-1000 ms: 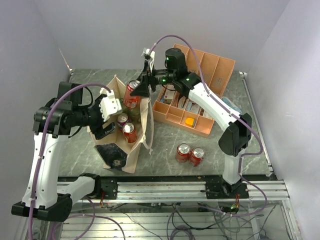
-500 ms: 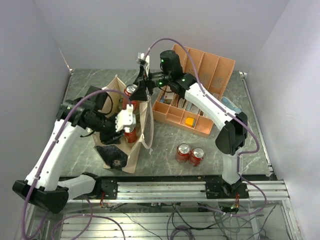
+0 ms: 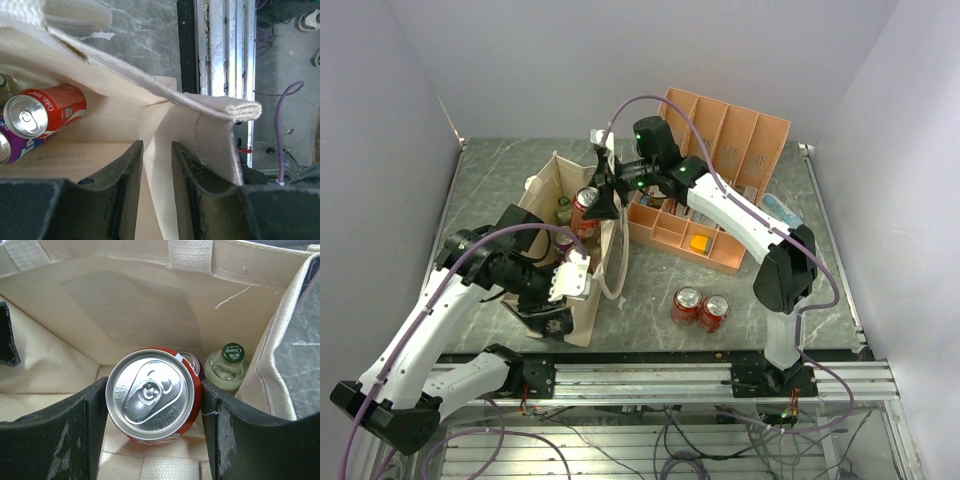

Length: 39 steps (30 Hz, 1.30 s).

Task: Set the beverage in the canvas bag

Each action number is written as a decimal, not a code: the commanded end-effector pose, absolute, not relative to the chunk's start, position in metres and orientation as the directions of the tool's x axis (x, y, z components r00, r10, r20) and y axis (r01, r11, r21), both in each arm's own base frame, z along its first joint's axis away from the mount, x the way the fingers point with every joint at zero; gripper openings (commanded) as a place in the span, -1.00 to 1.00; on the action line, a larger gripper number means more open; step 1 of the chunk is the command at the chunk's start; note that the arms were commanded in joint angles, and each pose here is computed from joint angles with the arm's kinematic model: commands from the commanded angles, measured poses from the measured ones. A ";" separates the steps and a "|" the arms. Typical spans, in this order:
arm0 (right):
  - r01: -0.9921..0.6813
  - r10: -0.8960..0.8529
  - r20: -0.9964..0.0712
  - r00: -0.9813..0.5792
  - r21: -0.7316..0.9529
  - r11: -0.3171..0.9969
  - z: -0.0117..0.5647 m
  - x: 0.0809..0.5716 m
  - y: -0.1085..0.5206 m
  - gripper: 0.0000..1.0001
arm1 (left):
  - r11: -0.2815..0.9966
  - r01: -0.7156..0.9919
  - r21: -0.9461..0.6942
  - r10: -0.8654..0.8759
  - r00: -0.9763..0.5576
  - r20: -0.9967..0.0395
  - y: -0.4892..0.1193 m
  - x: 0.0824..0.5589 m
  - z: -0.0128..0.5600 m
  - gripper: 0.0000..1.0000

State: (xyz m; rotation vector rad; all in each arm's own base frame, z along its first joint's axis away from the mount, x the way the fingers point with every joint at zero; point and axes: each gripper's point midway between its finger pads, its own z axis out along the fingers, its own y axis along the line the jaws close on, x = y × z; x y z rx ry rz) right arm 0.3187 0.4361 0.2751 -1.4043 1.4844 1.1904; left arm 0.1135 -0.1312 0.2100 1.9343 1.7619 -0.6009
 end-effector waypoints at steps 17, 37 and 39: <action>-0.986 -0.215 -0.972 0.095 -0.062 -0.156 0.329 0.291 0.472 -1.00 | 0.107 0.981 0.159 0.729 0.031 -0.684 -0.153 0.153 0.240 0.19; -0.996 -0.212 -0.974 0.077 -0.086 0.036 0.355 0.290 0.464 -1.00 | 0.799 0.570 0.190 0.365 -0.210 -0.907 -0.098 0.230 0.345 0.54; -0.995 -0.206 -0.974 0.096 -0.102 0.016 0.360 0.286 0.465 -1.00 | 0.853 0.498 0.156 0.306 -0.235 -0.922 -0.087 0.240 0.356 0.55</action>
